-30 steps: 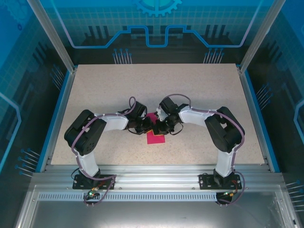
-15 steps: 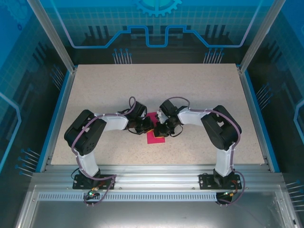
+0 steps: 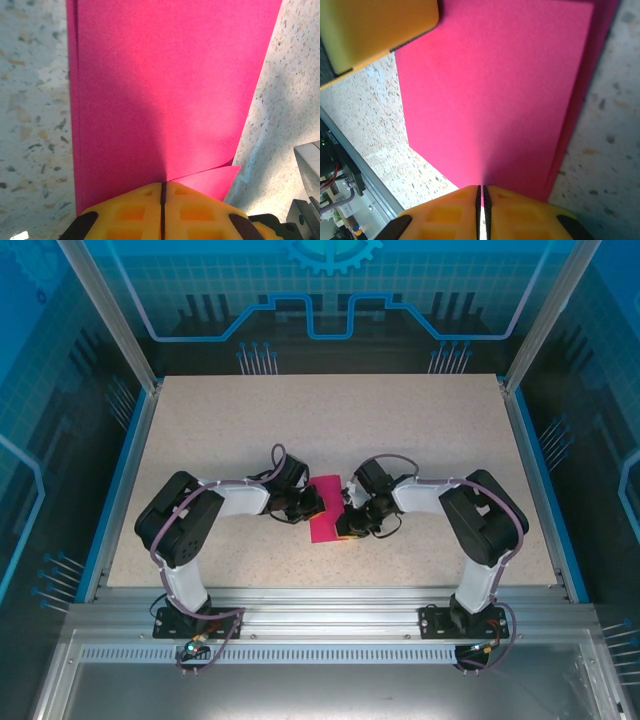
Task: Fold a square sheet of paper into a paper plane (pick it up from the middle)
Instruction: Fold the triangle a second time at the center of the table.
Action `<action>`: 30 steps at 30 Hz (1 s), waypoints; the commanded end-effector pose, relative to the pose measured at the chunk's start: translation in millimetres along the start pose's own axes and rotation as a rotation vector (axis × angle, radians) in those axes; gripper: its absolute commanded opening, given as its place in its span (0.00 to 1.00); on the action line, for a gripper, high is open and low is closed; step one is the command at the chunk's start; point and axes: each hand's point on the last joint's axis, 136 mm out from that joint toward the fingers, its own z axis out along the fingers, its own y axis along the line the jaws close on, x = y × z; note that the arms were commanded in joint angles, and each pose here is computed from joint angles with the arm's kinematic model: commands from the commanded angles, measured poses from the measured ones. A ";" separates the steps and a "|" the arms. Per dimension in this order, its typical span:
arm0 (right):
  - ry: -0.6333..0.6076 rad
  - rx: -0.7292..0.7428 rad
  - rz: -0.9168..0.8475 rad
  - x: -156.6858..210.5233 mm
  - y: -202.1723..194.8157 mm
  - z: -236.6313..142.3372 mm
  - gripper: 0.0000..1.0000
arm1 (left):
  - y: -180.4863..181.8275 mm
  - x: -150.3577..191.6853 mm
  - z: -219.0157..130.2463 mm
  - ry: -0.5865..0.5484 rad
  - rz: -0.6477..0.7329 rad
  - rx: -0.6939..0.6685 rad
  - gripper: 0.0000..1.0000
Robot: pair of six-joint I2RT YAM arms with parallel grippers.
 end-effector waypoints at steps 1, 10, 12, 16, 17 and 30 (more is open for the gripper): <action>0.118 0.101 0.120 42.1 -37.0 0.3 0.14 | 68.4 20.5 12.7 0.041 -0.054 -0.223 0.09; 0.104 0.083 0.157 52.5 -48.5 -9.8 0.14 | 63.5 19.3 11.3 0.041 -0.048 -0.210 0.09; 0.081 0.059 0.153 47.6 -45.1 -14.2 0.14 | 60.7 18.6 10.6 0.039 -0.043 -0.202 0.09; 0.014 0.002 0.101 29.6 -22.1 -27.9 0.15 | 56.7 18.3 8.9 0.039 -0.038 -0.189 0.09; -0.006 -0.010 0.087 22.8 -14.8 -32.3 0.15 | 55.1 18.0 8.6 0.040 -0.037 -0.185 0.09; 0.010 0.009 0.053 -25.9 10.8 -5.5 0.16 | 51.1 17.6 8.0 0.043 -0.036 -0.173 0.10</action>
